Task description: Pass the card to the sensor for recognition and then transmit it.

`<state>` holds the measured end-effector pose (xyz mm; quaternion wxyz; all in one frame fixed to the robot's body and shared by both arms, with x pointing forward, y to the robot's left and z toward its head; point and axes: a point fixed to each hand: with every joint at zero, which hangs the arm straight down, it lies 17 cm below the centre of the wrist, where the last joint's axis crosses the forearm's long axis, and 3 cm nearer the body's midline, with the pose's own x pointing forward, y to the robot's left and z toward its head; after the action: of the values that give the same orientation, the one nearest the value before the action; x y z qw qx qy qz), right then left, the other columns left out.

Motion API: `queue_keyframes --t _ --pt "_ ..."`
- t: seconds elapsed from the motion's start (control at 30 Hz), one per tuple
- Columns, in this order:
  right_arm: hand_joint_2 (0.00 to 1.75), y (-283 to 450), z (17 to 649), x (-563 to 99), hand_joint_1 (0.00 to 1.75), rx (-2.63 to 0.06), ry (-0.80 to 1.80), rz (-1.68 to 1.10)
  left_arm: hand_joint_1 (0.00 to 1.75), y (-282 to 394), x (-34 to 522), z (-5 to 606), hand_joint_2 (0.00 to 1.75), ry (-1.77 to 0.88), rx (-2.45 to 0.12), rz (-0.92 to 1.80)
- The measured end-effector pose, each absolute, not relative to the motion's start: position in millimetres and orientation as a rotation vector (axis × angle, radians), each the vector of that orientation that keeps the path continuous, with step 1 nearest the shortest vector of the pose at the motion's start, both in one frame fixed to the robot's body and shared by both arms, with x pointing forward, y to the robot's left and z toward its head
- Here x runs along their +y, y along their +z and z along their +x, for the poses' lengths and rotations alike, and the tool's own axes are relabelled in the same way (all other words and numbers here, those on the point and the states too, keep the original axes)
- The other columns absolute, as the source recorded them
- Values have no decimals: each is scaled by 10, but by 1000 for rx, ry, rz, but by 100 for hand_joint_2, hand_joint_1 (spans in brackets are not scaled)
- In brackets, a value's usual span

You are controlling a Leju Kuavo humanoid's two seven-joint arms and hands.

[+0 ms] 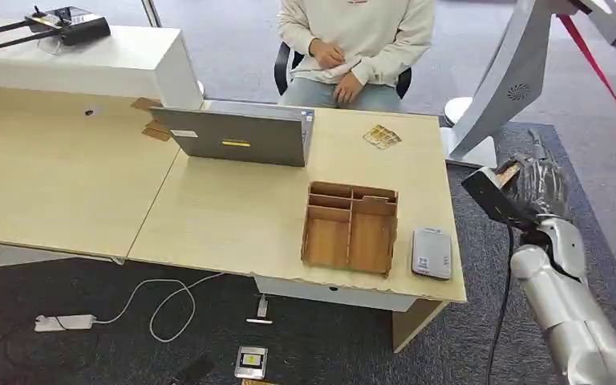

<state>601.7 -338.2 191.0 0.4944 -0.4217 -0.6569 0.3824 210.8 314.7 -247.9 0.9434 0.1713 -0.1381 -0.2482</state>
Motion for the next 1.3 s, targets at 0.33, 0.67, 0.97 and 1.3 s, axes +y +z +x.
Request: queue_keyframes --t 0.33,0.67,0.97,1.3 --pt "175 1306 5848 -3628 175 -1431 1038 -1028 0 -2491 3214 2068 0 -486 -277 351" --pt "175 720 5589 -3636 175 -1310 1082 -983 0 -2481 3230 2093 0 -504 -283 362" --pt "175 621 5569 -3434 175 -1297 1122 -941 0 -2485 3217 2086 0 -507 -281 354" --pt "175 681 5578 -3174 175 -1336 1127 -919 0 -2484 3214 2092 0 -514 -284 354"
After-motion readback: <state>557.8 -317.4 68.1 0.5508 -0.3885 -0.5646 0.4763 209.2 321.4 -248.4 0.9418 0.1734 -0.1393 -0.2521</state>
